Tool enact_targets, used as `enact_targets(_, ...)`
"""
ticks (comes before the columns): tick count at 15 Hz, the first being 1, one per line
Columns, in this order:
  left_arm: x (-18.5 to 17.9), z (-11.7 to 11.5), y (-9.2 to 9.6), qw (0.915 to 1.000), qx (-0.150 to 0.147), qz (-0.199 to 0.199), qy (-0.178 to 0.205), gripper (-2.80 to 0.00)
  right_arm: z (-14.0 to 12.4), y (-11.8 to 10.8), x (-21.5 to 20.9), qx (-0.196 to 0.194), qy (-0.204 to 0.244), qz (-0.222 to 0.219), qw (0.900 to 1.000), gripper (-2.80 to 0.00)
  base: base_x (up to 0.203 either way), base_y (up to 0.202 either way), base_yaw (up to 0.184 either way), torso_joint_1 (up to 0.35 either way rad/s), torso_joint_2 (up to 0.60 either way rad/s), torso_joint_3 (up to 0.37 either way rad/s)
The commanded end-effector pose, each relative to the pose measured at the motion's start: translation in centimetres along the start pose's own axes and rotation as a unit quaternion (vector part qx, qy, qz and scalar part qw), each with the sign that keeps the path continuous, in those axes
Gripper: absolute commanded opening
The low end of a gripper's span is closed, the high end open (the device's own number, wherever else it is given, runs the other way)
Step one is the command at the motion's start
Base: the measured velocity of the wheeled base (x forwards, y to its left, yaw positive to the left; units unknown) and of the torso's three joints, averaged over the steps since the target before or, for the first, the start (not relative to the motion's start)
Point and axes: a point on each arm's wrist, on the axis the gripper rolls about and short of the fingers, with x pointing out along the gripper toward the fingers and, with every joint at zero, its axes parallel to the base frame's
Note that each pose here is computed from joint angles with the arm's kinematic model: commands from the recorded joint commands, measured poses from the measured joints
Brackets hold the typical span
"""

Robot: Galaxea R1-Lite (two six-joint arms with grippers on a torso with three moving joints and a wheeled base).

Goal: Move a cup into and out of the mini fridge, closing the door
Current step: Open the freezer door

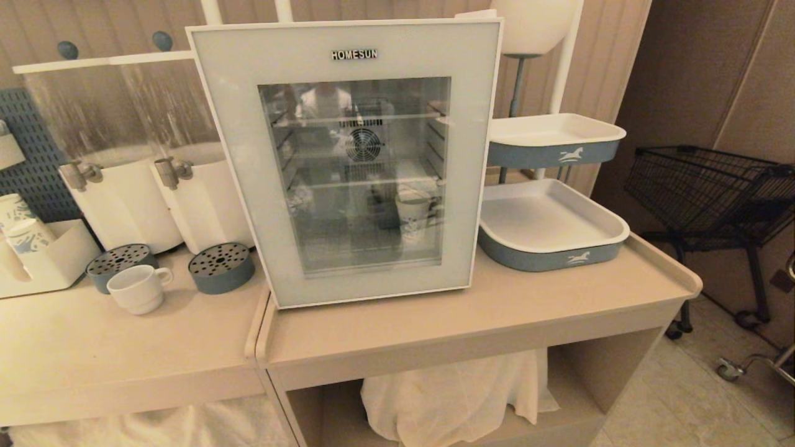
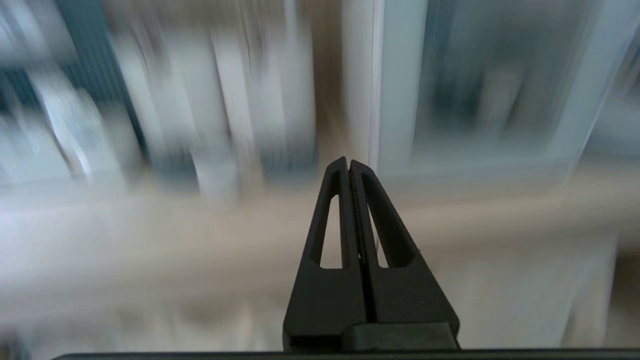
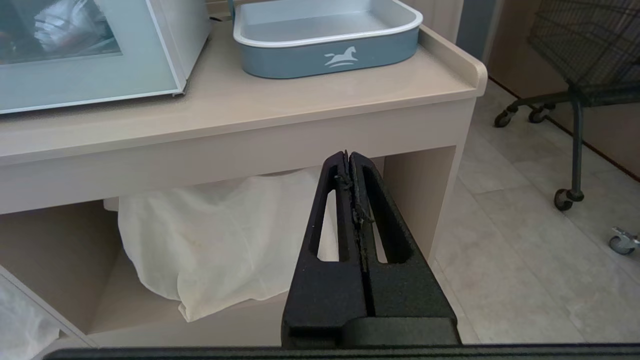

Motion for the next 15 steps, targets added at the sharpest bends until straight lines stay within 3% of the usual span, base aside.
enact_targets(1,-1.0,7.6,0.4,0.9995,-0.012,-0.005,-0.030,-2.80,0.0,0.0,0.0,0.000,0.001,0.000,1.000,-2.80,0.000,0.000,0.000,0.000,0.00,0.000)
enact_targets(3,-1.0,14.6,1.5,0.9980,-0.041,-0.045,-0.017,-2.80,0.0,0.0,0.0,0.000,0.001,0.000,1.000,-2.80,0.000,0.000,0.000,0.000,0.00,0.000)
enact_targets(4,0.2,16.5,2.0,0.9962,-0.052,-0.068,0.017,-2.80,0.0,0.0,0.0,0.000,0.001,0.000,1.000,-2.80,0.000,0.000,0.000,0.000,0.00,0.000)
enact_targets(6,3.1,18.2,2.8,0.9852,-0.076,-0.120,0.096,-2.80,0.0,0.0,0.0,0.000,0.001,0.000,1.000,-2.80,0.000,0.000,0.000,0.000,0.00,0.000)
enact_targets(7,5.2,18.7,2.9,0.9743,-0.084,-0.162,0.132,-2.80,0.0,0.0,0.0,0.000,0.001,0.000,1.000,-2.80,0.000,0.000,0.000,0.000,0.00,0.000)
enact_targets(8,8.7,19.0,1.8,0.9603,-0.083,-0.199,0.178,-2.80,0.0,0.0,0.0,0.000,0.001,0.000,1.000,-2.80,0.000,0.000,0.000,0.000,0.00,0.000)
enact_targets(11,18.3,18.1,-4.6,0.9308,-0.072,-0.224,0.280,-2.80,0.0,0.0,0.0,0.000,0.001,0.000,1.000,-2.80,0.000,0.000,0.000,0.000,0.00,0.000)
enact_targets(12,21.0,17.2,-5.9,0.9197,-0.081,-0.231,0.307,-2.80,0.0,0.0,0.0,0.000,0.001,0.000,1.000,-2.80,0.000,0.000,0.000,0.000,0.00,0.000)
enact_targets(14,24.9,15.3,-5.2,0.8865,-0.128,-0.299,0.329,-2.80,0.0,0.0,0.0,0.000,0.001,0.000,1.000,-2.80,0.000,0.000,0.000,0.000,0.00,0.000)
enact_targets(15,26.7,13.8,-4.0,0.8638,-0.148,-0.358,0.322,-2.80,0.0,0.0,0.0,0.000,0.001,0.000,1.000,-2.80,0.000,0.000,0.000,0.000,0.00,0.000)
